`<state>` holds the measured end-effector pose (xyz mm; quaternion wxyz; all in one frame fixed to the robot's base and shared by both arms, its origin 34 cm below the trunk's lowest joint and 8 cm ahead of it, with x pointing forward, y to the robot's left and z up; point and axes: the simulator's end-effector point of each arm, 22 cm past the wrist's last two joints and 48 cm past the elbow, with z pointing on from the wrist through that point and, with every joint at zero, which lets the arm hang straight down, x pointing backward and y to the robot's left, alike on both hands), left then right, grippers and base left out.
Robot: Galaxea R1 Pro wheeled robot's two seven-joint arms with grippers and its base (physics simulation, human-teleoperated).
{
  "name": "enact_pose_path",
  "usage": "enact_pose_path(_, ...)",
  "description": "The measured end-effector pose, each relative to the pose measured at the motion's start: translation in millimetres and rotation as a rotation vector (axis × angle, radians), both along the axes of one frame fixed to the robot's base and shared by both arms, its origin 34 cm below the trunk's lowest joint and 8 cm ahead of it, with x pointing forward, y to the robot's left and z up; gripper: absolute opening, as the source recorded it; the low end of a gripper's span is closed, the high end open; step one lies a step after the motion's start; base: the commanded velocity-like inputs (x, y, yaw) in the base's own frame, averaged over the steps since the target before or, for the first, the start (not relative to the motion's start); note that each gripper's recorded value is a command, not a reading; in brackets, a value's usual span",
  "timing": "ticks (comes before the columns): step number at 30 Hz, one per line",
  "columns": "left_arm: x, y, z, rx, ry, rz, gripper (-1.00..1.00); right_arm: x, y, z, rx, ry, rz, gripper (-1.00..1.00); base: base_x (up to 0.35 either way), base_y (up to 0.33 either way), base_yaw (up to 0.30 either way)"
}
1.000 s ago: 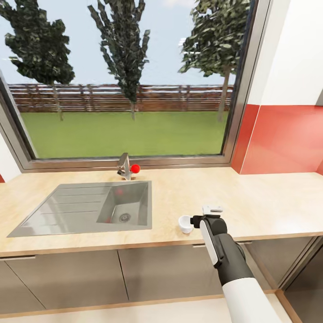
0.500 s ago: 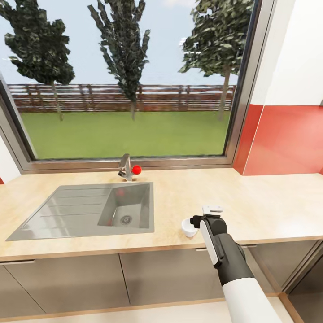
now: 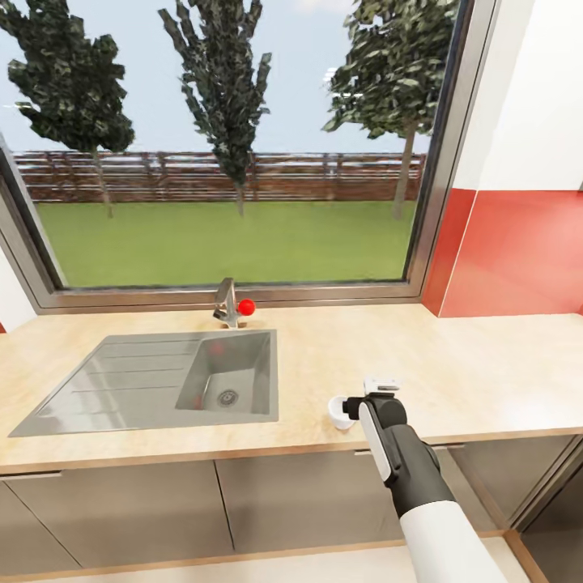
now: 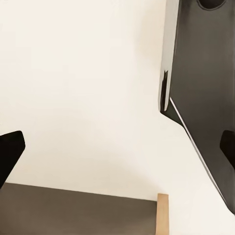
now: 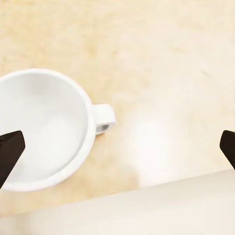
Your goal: Set up a coffee station on the kitchen countertop: keep the coffee maker on the countertop, move the bottle of coffee from the kitchen shelf to the counter next to the coffee maker, place a paper coffee filter on top of the coffee maker, put the saucer next to the coffee maker with the coffee cup on the saucer, and place the electric kettle next to the coffee maker.
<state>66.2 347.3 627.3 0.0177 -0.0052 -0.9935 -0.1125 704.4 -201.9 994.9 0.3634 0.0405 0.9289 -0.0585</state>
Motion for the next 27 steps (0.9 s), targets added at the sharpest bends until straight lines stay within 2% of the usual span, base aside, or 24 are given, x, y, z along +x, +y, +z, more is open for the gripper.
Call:
enact_pose_path(20, -1.2, -0.6, 0.1, -0.001, 0.001, 0.0, 1.0, -0.8, -0.9, -2.3, 0.003, 0.006, -0.003, 1.0, 0.043, 0.0, 0.0)
enact_pose_path(27, -1.2, -0.3, 0.1, 0.0, 0.001, 0.0, 1.0, -7.1, 0.6, -19.1, -0.001, 0.047, 0.002, 1.0, 0.069, 0.0, 0.0)
